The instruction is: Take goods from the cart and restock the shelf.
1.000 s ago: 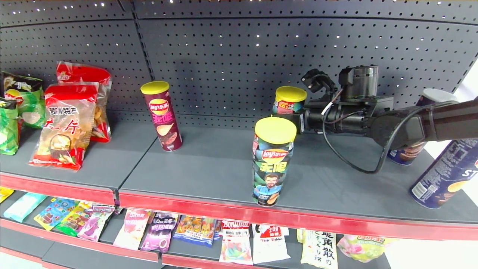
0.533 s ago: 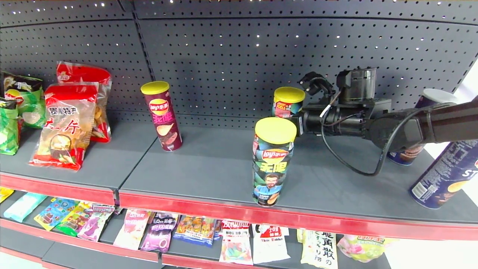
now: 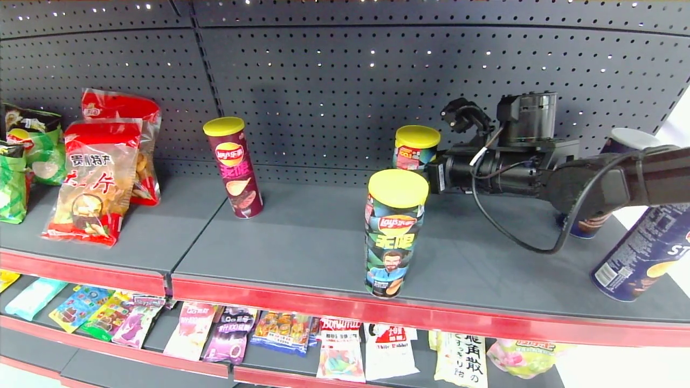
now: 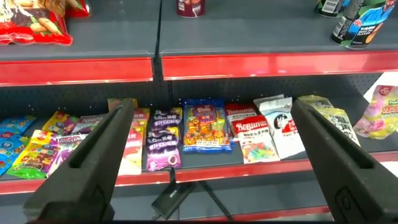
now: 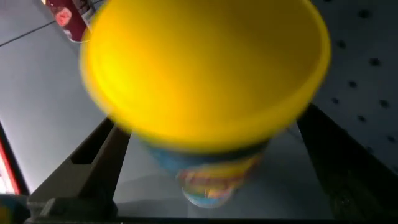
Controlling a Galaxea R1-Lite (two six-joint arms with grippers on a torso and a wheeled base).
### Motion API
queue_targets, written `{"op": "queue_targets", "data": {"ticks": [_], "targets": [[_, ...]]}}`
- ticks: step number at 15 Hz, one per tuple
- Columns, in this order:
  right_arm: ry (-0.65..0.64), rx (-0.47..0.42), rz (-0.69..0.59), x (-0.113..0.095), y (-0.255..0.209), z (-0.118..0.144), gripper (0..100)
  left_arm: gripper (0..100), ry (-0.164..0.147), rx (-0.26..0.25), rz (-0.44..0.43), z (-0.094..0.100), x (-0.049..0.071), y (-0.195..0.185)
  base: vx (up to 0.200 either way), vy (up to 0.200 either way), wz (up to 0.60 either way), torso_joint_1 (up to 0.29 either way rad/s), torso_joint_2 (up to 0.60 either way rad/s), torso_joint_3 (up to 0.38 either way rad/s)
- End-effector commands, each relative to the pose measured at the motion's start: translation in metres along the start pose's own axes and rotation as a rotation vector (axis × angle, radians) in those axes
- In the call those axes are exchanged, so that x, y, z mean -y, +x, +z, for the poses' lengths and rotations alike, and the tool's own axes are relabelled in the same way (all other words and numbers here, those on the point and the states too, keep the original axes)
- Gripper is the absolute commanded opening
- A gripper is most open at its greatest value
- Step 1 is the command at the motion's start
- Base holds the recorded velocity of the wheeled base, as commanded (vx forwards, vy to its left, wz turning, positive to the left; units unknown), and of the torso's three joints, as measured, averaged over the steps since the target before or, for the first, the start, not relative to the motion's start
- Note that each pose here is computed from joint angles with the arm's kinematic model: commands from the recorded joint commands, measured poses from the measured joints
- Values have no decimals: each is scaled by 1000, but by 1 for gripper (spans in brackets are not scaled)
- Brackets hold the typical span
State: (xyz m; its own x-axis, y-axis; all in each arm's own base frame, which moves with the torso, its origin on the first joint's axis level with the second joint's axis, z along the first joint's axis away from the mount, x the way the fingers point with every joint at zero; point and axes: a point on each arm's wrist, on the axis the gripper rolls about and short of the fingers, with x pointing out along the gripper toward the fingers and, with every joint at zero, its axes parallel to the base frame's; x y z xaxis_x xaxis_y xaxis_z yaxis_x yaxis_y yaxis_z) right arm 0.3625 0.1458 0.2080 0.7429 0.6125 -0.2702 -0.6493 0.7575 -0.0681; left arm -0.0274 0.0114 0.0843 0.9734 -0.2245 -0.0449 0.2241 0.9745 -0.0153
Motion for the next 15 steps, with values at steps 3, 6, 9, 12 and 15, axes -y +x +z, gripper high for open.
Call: {"op": "queue_targets", "data": {"ticks": [3, 6, 9, 12, 15], "targets": [[4, 6, -46, -6, -51, 5, 100, 100, -16, -1, -2, 0, 0, 0, 0, 0, 0, 0, 0, 0], [4, 13, -85, -12, -84, 5, 100, 100, -26, -1, -9, 0, 0, 0, 0, 0, 0, 0, 0, 0], [11, -10, -98, -23, -110, -1, 100, 100, -26, -2, -28, 0, 1, 0, 0, 0, 0, 0, 0, 0], [10, -12, -97, -35, -137, -10, 100, 100, -22, -2, -29, 0, 1, 0, 0, 0, 0, 0, 0, 0], [11, -17, -99, -59, -190, -36, 100, 100, 24, -1, -35, 0, 1, 0, 0, 0, 0, 0, 0, 0]]}}
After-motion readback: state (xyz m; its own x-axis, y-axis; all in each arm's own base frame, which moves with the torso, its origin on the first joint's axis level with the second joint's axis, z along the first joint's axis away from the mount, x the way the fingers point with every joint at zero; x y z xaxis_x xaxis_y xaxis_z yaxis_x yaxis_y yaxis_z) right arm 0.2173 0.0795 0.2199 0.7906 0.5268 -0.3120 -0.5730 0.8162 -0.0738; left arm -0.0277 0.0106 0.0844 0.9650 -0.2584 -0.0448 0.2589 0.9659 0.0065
